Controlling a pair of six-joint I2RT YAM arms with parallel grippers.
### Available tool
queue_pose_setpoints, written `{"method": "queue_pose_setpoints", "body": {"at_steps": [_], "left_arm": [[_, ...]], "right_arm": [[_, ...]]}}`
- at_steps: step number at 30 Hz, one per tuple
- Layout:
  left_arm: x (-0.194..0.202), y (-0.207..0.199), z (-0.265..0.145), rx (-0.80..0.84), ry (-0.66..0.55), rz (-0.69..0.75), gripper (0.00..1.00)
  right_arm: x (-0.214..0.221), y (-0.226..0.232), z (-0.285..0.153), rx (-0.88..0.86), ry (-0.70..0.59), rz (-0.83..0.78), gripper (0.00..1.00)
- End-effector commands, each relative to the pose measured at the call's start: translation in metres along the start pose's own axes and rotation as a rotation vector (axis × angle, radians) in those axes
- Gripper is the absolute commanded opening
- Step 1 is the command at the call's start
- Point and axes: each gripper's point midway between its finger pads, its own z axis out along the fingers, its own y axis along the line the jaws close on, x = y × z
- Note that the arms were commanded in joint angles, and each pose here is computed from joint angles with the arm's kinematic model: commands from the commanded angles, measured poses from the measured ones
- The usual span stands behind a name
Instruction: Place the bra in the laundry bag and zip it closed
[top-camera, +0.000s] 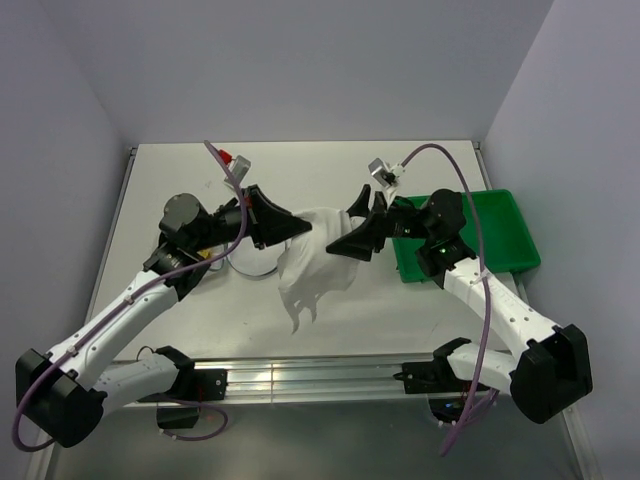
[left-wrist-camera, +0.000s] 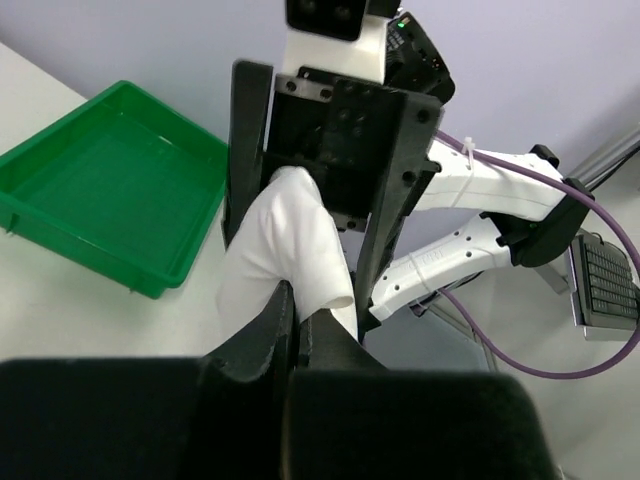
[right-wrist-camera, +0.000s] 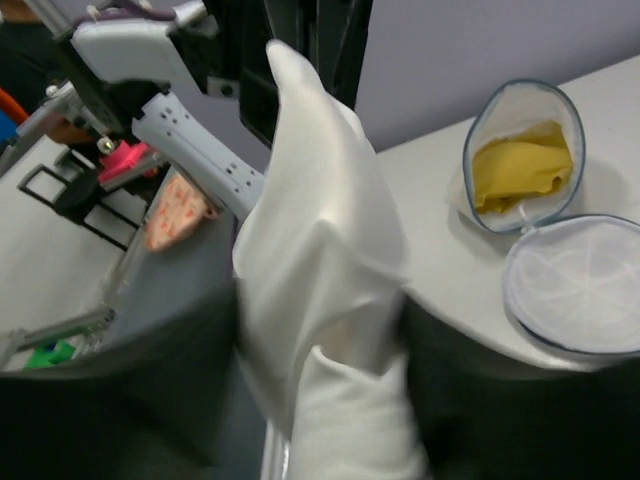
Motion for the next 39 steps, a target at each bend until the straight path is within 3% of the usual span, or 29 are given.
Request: {"method": "queue_pose_setpoints", "body": {"at_steps": [1, 3, 4, 5, 7, 8, 10, 11, 14, 19, 21, 25, 32, 39], "left_arm": [[-0.019, -0.014, 0.001, 0.011, -0.020, 0.083, 0.00], [-0.021, -0.003, 0.000, -0.067, -0.017, 0.091, 0.00], [-0.023, 0.002, -0.001, -0.103, -0.019, 0.097, 0.03], [-0.026, 0.016, -0.004, -0.200, -0.021, 0.081, 0.19], [-0.029, 0.038, -0.013, -0.345, -0.018, 0.115, 0.46], [-0.035, 0.059, -0.026, -0.504, -0.032, 0.108, 0.68], [-0.045, 0.078, -0.045, -0.668, -0.044, 0.137, 0.83], [-0.045, 0.097, -0.065, -0.810, -0.049, 0.134, 0.85], [-0.051, 0.122, -0.103, -0.965, -0.058, 0.104, 0.81], [-0.040, 0.185, -0.226, -1.468, -0.111, 0.030, 0.75], [-0.040, 0.192, -0.265, -1.639, -0.168, 0.043, 0.75], [-0.010, 0.206, -0.309, -1.844, -0.151, 0.020, 0.75], [0.010, 0.218, -0.334, -1.942, -0.140, -0.001, 0.72], [0.011, 0.250, -0.311, -1.835, -0.074, -0.089, 0.67]], "right_arm": [[-0.009, 0.011, 0.010, -0.008, 0.008, -0.063, 0.52], [-0.014, 0.008, 0.011, 0.016, -0.017, -0.057, 0.30], [-0.018, 0.005, 0.012, 0.039, -0.037, -0.051, 0.13], [-0.019, 0.000, 0.013, 0.056, -0.046, -0.038, 0.07], [-0.024, -0.007, 0.015, 0.082, -0.069, -0.006, 0.00], [-0.026, -0.013, 0.016, 0.103, -0.089, 0.003, 0.00], [-0.028, -0.025, 0.017, 0.145, -0.117, 0.031, 0.00], [-0.028, -0.027, 0.017, 0.155, -0.128, 0.038, 0.00], [-0.023, -0.041, 0.014, 0.216, -0.159, 0.062, 0.00], [-0.005, -0.060, 0.003, 0.327, -0.188, 0.115, 0.00], [0.000, -0.070, -0.003, 0.392, -0.196, 0.100, 0.00], [0.003, -0.077, -0.013, 0.468, -0.203, 0.088, 0.00], [0.012, -0.080, -0.022, 0.515, -0.196, 0.072, 0.00], [0.013, -0.071, -0.019, 0.464, -0.192, 0.080, 0.00]]}}
